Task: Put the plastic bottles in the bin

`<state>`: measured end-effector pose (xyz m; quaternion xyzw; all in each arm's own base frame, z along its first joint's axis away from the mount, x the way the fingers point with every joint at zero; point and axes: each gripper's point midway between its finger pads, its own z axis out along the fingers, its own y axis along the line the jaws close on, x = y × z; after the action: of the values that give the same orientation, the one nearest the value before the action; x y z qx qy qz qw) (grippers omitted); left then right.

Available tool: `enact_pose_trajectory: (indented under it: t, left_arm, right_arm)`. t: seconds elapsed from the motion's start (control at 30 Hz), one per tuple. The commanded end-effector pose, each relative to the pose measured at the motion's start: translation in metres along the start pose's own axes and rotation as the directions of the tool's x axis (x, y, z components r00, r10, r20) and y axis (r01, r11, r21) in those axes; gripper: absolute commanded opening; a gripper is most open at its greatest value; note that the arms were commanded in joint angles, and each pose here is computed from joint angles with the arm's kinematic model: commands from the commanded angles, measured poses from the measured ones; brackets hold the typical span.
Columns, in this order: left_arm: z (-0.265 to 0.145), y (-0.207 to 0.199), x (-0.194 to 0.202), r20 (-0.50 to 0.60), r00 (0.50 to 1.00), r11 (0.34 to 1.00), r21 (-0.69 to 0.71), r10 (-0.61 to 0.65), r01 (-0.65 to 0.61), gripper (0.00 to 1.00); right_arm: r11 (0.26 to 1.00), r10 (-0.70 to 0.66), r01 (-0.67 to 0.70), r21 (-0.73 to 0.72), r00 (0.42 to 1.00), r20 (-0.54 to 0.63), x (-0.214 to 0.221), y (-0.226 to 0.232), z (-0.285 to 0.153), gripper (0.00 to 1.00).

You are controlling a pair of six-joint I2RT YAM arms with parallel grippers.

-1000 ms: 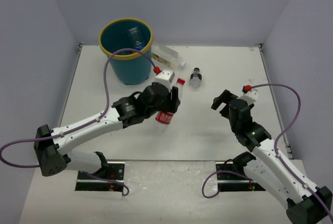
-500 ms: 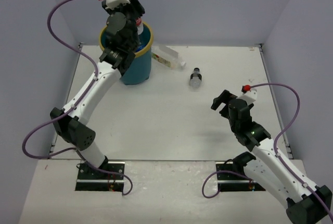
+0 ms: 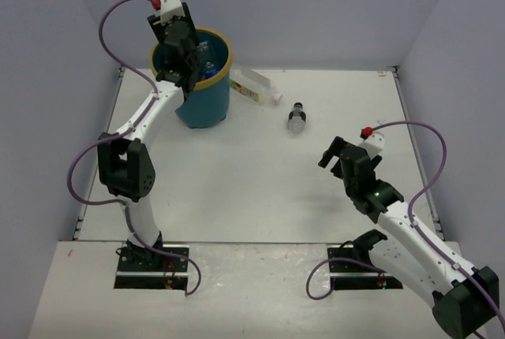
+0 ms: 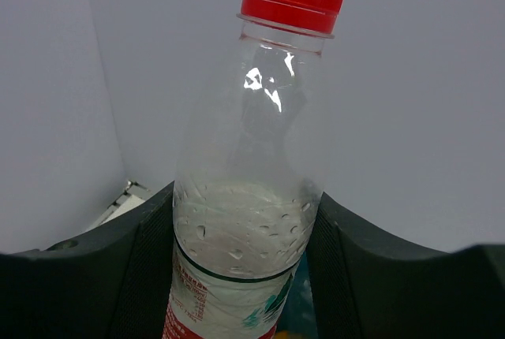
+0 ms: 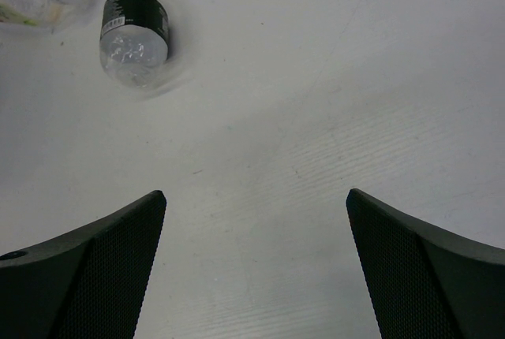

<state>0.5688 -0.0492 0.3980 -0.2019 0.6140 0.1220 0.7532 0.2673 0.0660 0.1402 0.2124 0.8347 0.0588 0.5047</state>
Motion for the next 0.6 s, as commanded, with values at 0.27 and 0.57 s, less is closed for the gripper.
enact_pose_trajectory:
  t: [0.27, 0.57]
  left_arm:
    - [-0.012, 0.014, -0.049, 0.034, 0.997, 0.997, 0.049, -0.064, 0.062, 1.0]
    - [-0.038, 0.014, -0.077, -0.025, 0.989, 0.978, 0.143, -0.149, 0.151, 1.0]
  right_arm:
    - [1.0, 0.011, -0.011, 0.009, 0.999, 0.03, -0.015, 0.008, 0.004, 0.99]
    - [1.0, 0.008, -0.007, -0.016, 0.999, 0.033, -0.02, 0.016, 0.004, 0.99]
